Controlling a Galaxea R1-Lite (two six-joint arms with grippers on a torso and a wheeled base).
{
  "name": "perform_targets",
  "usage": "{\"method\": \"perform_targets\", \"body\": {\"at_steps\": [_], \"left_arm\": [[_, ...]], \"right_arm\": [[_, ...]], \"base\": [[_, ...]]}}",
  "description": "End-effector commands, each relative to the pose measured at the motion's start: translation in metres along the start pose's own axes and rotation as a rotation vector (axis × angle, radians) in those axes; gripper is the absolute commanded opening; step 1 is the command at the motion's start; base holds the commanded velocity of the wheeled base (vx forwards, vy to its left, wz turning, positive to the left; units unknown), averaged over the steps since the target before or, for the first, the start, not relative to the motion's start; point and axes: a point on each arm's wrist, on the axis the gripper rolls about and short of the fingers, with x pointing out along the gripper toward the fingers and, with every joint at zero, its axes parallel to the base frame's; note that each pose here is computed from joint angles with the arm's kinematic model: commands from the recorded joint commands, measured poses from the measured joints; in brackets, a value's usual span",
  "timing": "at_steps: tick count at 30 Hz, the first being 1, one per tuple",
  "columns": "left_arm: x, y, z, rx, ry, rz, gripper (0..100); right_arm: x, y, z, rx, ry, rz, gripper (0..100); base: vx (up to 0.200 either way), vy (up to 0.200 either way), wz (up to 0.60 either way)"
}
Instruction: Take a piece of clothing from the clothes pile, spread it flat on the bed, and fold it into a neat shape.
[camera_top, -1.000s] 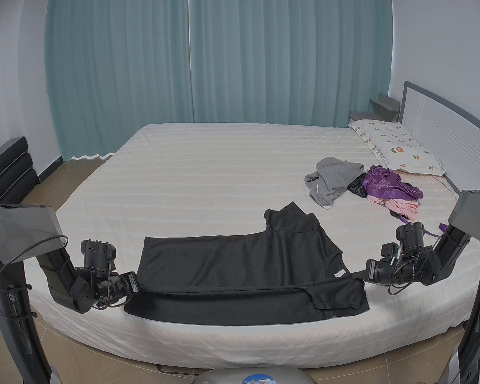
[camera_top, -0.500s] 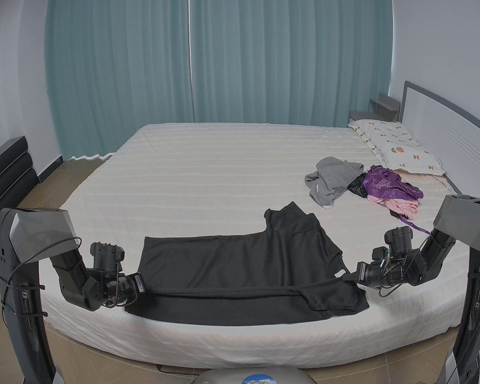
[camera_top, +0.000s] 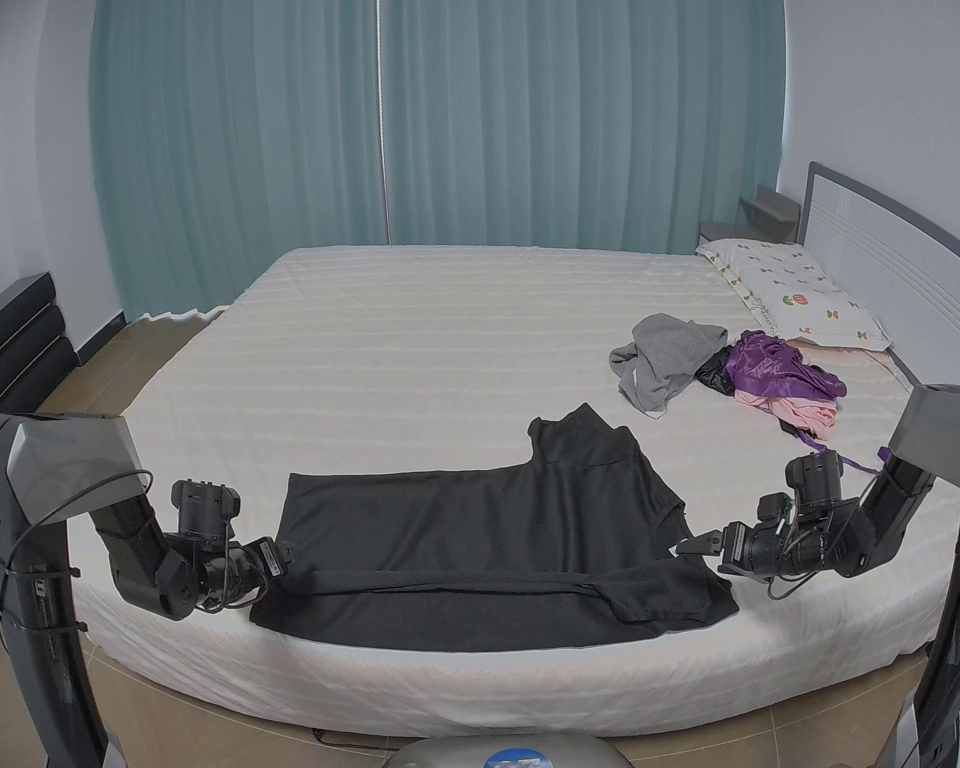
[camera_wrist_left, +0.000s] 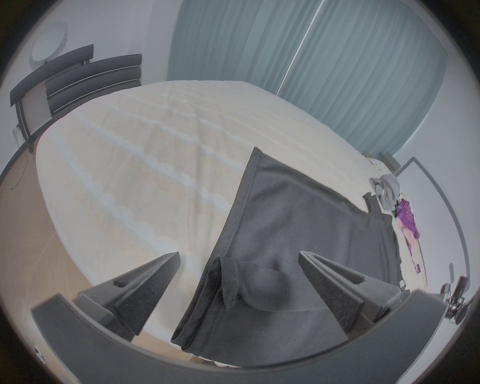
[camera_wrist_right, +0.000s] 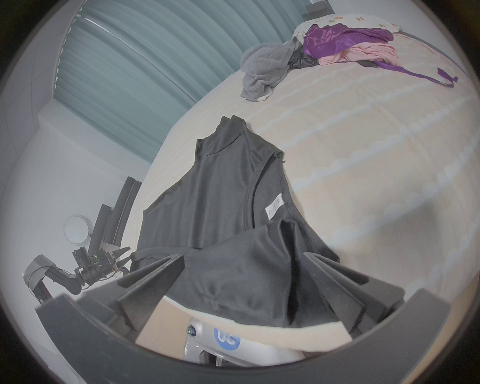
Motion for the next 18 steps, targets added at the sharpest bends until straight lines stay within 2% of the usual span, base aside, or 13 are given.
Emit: {"method": "perform_targets", "body": {"at_steps": [1,6,9,10,11,12,18], "left_arm": [[-0.034,-0.001,0.018,-0.041,-0.074,-0.036,100],[-0.057,0.001,0.014,-0.054,-0.079,-0.045,100],[-0.064,-0.001,0.014,-0.088,-0.09,-0.054,100],[-0.067,-0.002,0.016,-0.128,-0.097,-0.066,100],[-0.069,-0.004,0.018,-0.183,-0.103,-0.077,100],[-0.067,-0.005,0.017,-0.198,-0.095,-0.078,100],[-0.063,-0.003,0.011,-0.198,-0.038,-0.11,100]], "right_arm": [[-0.031,0.008,-0.011,0.012,-0.033,0.019,100],[-0.049,0.009,-0.029,0.082,-0.032,0.02,100],[-0.053,0.009,-0.034,0.115,-0.041,0.027,100],[-0.052,0.008,-0.036,0.132,-0.044,0.03,100],[-0.05,0.008,-0.036,0.15,-0.061,0.04,100],[-0.049,0.007,-0.036,0.165,-0.068,0.044,100],[-0.044,0.003,-0.038,0.186,-0.068,0.042,100]], "base": [[0.0,0.0,0.0],[0.0,0.0,0.0],[0.0,0.0,0.0],[0.0,0.0,0.0],[0.2,0.0,0.0],[0.2,0.0,0.0],[0.2,0.0,0.0]]}}
